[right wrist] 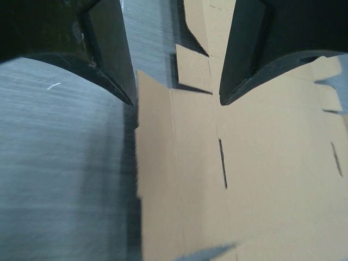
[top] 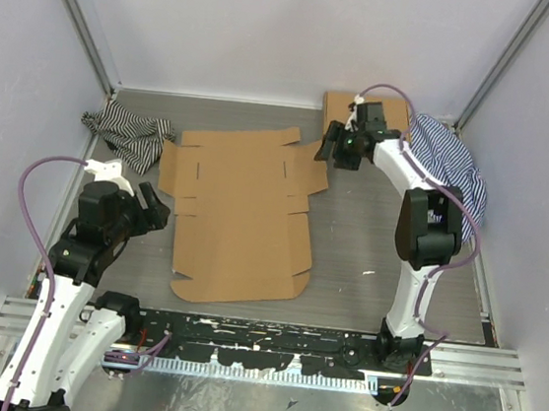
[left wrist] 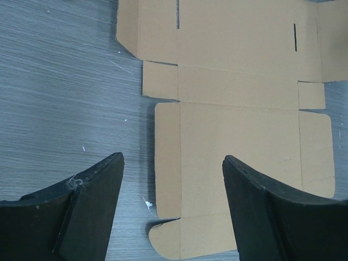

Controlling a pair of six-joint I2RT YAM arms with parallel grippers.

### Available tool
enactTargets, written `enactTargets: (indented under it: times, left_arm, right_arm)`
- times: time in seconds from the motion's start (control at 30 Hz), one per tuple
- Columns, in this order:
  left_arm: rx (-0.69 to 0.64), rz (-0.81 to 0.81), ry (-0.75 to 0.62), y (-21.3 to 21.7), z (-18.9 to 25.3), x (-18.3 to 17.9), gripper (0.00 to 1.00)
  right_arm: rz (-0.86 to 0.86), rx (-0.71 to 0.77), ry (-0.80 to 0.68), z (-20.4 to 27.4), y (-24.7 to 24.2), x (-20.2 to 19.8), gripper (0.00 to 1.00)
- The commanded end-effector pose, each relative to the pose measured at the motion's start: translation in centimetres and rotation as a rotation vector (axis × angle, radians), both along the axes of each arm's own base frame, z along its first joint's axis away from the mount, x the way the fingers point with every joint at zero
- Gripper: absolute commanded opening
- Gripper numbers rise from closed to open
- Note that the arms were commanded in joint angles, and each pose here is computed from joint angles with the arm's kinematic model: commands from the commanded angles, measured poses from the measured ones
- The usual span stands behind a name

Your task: Fold the paper box

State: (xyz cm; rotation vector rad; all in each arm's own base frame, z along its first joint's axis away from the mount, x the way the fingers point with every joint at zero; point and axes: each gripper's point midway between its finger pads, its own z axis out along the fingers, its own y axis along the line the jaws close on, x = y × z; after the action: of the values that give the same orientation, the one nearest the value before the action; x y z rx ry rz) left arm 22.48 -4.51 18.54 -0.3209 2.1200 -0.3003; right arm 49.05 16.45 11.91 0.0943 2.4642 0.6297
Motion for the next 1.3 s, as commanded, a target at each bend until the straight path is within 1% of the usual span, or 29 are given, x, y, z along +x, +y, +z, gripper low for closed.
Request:
enactTargets:
  times: [0.0, 0.1, 0.2, 0.33, 0.43, 0.57, 0.7, 0.9, 1.27]
  left_arm:
    - [-0.005, 0.01, 0.023, 0.0, -0.8, 0.0, 0.8]
    - [-0.003, 0.018, 0.063, 0.0, -1.1, 0.1, 0.81]
    - [-0.003, 0.061, 0.149, 0.4, -2.1, 0.2, 0.83]
    - [-0.103, 0.121, 0.226, -0.6, -4.0, 1.0, 0.82]
    - [-0.159, 0.158, 0.254, -1.1, -5.3, 1.7, 0.8]
    - [-0.156, 0.195, 0.255, -0.8, -5.8, 2.3, 0.79]
    - [-0.126, 0.214, 0.241, -0.2, -6.1, 2.8, 0.79]
    - [-0.118, 0.209, 0.252, -0.2, -6.5, 3.0, 0.79]
    - [-0.121, 0.202, 0.238, -0.2, -6.6, 2.6, 0.78]
  right_arm:
    - [0.089, -0.123, -0.012, -0.4, 3.2, -3.8, 0.68]
    - [0.104, -0.183, 0.018, -2.1, 4.7, -6.4, 0.7]
    - [0.083, -0.177, 0.053, -3.4, 5.1, -8.0, 0.73]
    - [0.072, -0.199, 0.095, -4.5, 5.5, -9.2, 0.74]
    - [0.076, -0.237, 0.103, -5.0, 5.7, -9.9, 0.74]
    - [0.065, -0.274, 0.103, -5.2, 5.5, -10.2, 0.74]
    - [0.08, -0.252, 0.107, -5.6, 6.1, -10.2, 0.74]
    - [0.102, -0.19, 0.106, -5.7, 7.5, -9.9, 0.73]
    - [0.095, -0.189, 0.114, -5.6, 7.8, -9.7, 0.7]
